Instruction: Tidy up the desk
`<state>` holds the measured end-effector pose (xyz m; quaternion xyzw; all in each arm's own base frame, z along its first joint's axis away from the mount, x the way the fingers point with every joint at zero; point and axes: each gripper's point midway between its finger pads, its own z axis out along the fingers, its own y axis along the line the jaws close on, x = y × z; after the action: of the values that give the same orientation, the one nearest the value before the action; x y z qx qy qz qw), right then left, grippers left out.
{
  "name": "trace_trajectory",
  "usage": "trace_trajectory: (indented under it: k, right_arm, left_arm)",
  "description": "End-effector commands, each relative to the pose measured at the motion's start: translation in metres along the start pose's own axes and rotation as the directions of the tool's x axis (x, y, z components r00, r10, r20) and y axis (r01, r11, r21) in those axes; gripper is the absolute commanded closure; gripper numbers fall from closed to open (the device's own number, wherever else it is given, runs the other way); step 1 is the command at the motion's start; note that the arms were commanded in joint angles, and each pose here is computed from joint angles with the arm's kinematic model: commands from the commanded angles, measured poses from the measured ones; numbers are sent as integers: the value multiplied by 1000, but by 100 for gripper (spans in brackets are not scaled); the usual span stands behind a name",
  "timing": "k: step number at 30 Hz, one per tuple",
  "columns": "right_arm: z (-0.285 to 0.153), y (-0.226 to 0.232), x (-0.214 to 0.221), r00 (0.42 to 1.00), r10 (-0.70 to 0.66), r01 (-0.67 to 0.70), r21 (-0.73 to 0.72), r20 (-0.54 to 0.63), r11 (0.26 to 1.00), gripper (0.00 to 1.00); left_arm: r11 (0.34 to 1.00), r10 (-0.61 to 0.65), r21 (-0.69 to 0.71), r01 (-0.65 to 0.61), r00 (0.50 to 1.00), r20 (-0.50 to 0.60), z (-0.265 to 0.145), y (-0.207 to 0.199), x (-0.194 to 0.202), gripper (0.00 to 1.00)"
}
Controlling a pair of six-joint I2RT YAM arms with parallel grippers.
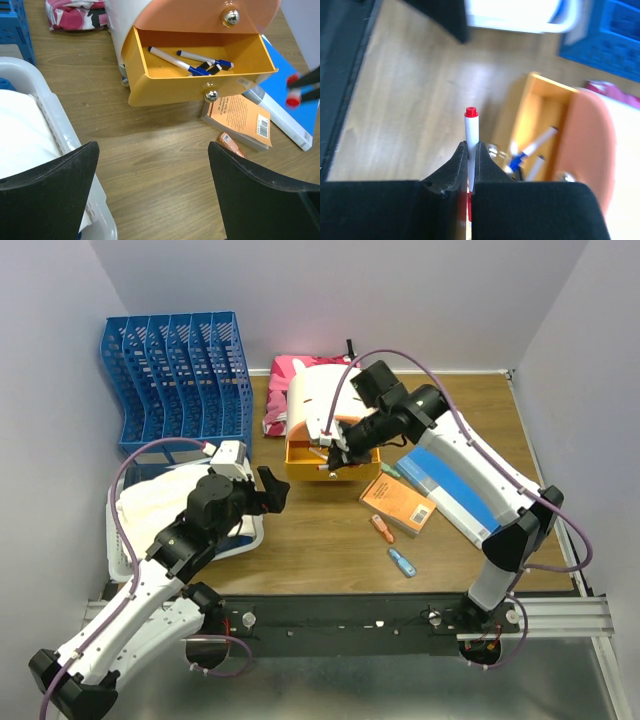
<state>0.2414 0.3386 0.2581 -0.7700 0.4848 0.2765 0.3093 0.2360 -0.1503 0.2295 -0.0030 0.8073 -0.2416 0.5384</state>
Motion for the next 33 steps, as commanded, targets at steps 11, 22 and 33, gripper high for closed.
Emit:
trace_trajectory:
  k: [11, 22, 33]
  right_arm:
    - [-21, -83, 40, 988, 149, -133, 258, -45, 957, 90]
    - [-5, -75, 63, 970, 240, -226, 238, -33, 945, 54]
    - [0, -13, 20, 945, 284, -279, -57, 164, 959, 53]
  left_arm:
    - [998, -37, 53, 38, 999, -26, 7, -10, 9, 1]
    - [998, -14, 59, 16, 999, -47, 12, -11, 13, 1]
    - [997, -2, 77, 7, 998, -68, 16, -16, 14, 1]
